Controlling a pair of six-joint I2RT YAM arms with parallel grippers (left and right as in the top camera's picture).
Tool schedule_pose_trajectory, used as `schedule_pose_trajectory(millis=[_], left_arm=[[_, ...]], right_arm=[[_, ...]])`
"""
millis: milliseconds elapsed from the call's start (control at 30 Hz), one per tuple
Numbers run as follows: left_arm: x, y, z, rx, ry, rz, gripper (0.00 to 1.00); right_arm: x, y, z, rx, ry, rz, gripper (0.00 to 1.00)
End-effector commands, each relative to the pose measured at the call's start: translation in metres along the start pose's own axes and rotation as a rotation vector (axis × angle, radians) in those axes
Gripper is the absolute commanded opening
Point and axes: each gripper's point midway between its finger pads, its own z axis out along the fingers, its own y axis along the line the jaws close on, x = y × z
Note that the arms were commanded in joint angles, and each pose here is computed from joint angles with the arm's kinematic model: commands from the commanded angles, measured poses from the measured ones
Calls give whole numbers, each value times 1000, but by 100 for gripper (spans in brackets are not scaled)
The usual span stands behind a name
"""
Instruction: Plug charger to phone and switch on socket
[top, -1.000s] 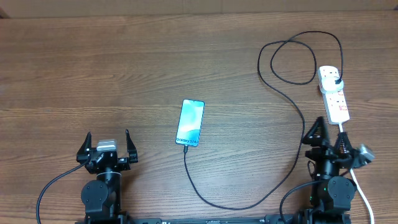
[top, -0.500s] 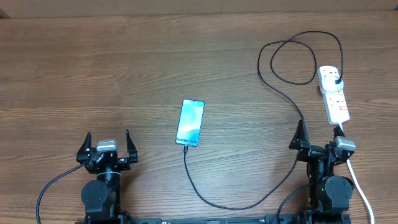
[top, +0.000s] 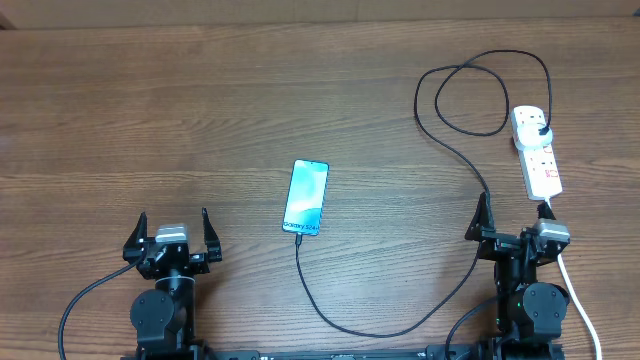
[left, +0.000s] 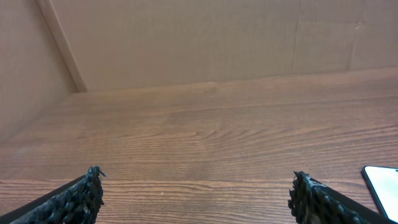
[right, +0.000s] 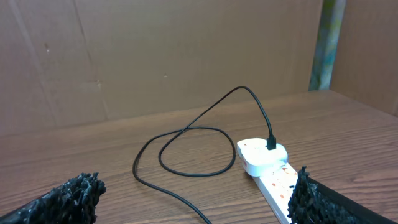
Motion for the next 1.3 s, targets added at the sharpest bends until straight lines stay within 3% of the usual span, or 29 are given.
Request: schedule_pose_trajectory(millis=[0,400,633,1267], left_arm=[[0,0,0,1,-8,20,100],[0,-3,0,17,-10,7,100],[0,-5,0,33,-7,-195,100],[0,-5,0,32,-6,-197,100]], right_arm=[[2,2,0,-12,-4,-7,100],[2,1,0,-8,-4,-7,100],[2,1,0,-8,-4,-7,100],[2,1,0,-8,-4,-7,100]])
